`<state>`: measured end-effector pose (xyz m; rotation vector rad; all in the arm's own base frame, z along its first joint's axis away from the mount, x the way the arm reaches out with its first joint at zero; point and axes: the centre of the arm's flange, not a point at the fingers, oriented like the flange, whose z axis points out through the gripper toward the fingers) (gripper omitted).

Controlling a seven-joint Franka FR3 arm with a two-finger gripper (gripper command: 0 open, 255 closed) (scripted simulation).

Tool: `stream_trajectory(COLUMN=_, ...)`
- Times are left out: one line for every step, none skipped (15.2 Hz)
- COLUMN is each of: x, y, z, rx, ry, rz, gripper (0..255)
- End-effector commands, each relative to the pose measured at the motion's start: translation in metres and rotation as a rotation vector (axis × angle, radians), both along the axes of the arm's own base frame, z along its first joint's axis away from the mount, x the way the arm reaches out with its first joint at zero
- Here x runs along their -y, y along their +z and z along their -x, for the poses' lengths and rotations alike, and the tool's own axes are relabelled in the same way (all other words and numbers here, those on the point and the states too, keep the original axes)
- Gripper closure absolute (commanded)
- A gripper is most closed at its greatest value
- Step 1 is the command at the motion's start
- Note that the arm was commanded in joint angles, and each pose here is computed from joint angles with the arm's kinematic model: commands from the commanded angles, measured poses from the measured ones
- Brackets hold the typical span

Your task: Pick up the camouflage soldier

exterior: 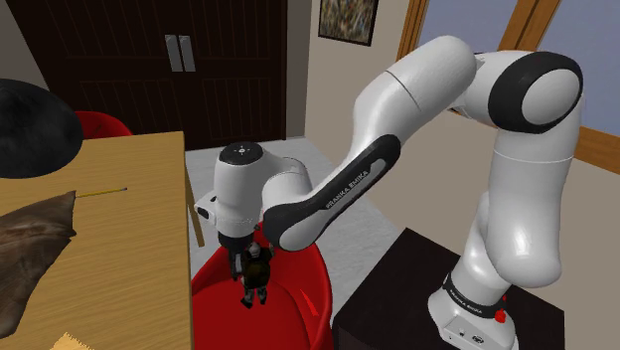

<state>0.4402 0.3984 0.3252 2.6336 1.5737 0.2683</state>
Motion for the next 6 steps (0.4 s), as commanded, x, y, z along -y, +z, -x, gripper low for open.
stream_trajectory(x=0.000, y=0.010, z=0.001, rx=0.000, ry=0.000, rz=0.000, gripper=255)
stream_trajectory(x=0.000, y=0.015, z=0.001, rx=0.000, ry=0.000, rz=0.000, gripper=255)
stream_trajectory(x=0.000, y=0.020, z=0.001, rx=0.000, ry=0.000, rz=0.000, gripper=255)
stream_trajectory(x=0.000, y=0.026, z=0.001, rx=0.000, ry=0.000, rz=0.000, gripper=255)
stream_trajectory(x=0.000, y=0.026, z=0.001, rx=0.000, ry=0.000, rz=0.000, gripper=255)
stream_trajectory(x=0.000, y=0.026, z=0.001, rx=0.000, ry=0.000, rz=0.000, gripper=255)
